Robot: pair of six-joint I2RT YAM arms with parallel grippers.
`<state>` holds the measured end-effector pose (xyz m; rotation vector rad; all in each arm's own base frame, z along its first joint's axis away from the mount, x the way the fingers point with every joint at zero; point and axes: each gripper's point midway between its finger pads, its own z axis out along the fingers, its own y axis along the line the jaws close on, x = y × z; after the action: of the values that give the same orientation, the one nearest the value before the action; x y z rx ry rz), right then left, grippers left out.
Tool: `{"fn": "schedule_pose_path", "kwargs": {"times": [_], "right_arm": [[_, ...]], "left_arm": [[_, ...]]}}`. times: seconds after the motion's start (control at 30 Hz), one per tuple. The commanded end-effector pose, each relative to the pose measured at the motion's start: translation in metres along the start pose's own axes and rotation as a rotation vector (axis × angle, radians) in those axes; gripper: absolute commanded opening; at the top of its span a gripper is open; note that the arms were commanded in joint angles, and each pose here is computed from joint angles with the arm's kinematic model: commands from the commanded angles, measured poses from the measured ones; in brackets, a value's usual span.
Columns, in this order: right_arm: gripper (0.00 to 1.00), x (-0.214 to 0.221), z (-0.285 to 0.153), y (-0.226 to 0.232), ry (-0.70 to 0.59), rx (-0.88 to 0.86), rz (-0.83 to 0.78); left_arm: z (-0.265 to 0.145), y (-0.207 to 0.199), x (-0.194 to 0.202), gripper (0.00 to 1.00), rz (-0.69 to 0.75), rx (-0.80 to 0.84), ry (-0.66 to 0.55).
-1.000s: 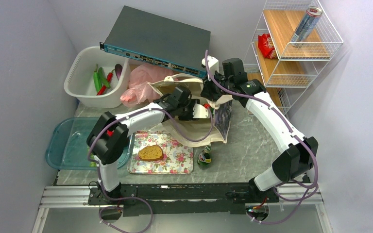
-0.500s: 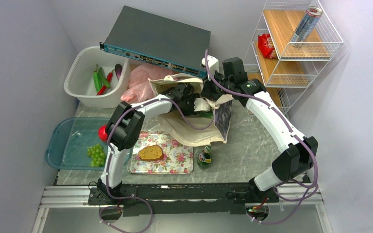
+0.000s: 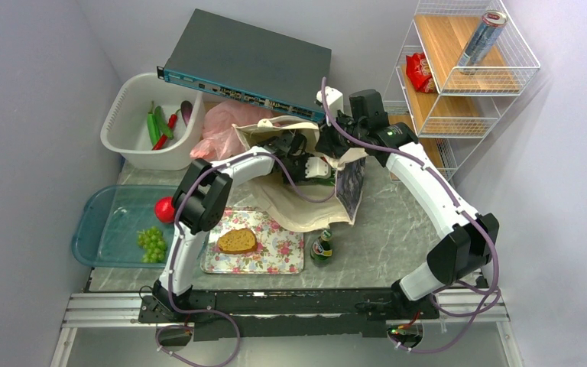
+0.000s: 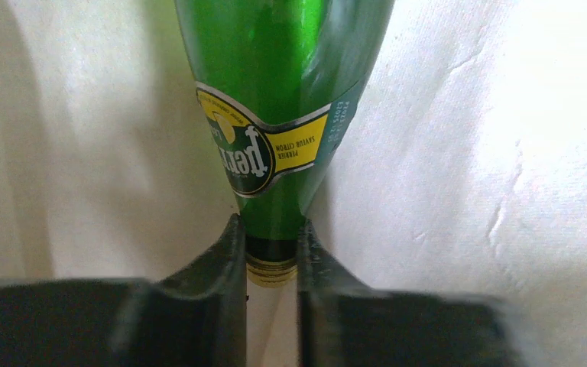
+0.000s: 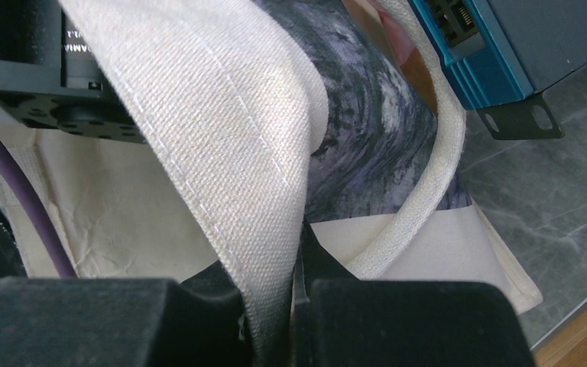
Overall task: Untie the knot of the grocery bags and take out the mixed food
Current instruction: Adjust the bottle in the takeout bag.
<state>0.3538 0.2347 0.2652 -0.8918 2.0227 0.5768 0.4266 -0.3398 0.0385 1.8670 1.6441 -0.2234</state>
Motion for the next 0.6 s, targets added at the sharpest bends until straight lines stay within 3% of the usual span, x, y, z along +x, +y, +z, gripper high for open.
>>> {"fn": "schedule_pose_path", "kwargs": {"times": [0.0, 0.07, 0.23, 0.37, 0.57], "right_arm": [[0.00, -0.038, -0.006, 0.011, -0.120, -0.053, -0.063], [0.00, -0.038, -0.006, 0.010, -0.121, -0.050, -0.063], [0.00, -0.035, -0.004, 0.008, -0.118, -0.039, -0.061], [0.00, -0.034, -0.003, 0.007, -0.116, -0.036, -0.057], [0.00, -0.033, -0.003, 0.009, -0.118, -0.050, -0.054]], "left_arm": [[-0.018, -0.027, -0.006, 0.08, -0.060, 0.140, -0.022], [-0.036, -0.027, -0.021, 0.00, -0.058, 0.130, -0.073], [-0.086, -0.014, -0.051, 0.00, -0.058, 0.014, -0.134], [-0.120, 0.011, -0.063, 0.00, -0.037, -0.170, -0.052], [-0.145, 0.009, -0.062, 0.00, 0.120, -0.228, 0.032]]}}
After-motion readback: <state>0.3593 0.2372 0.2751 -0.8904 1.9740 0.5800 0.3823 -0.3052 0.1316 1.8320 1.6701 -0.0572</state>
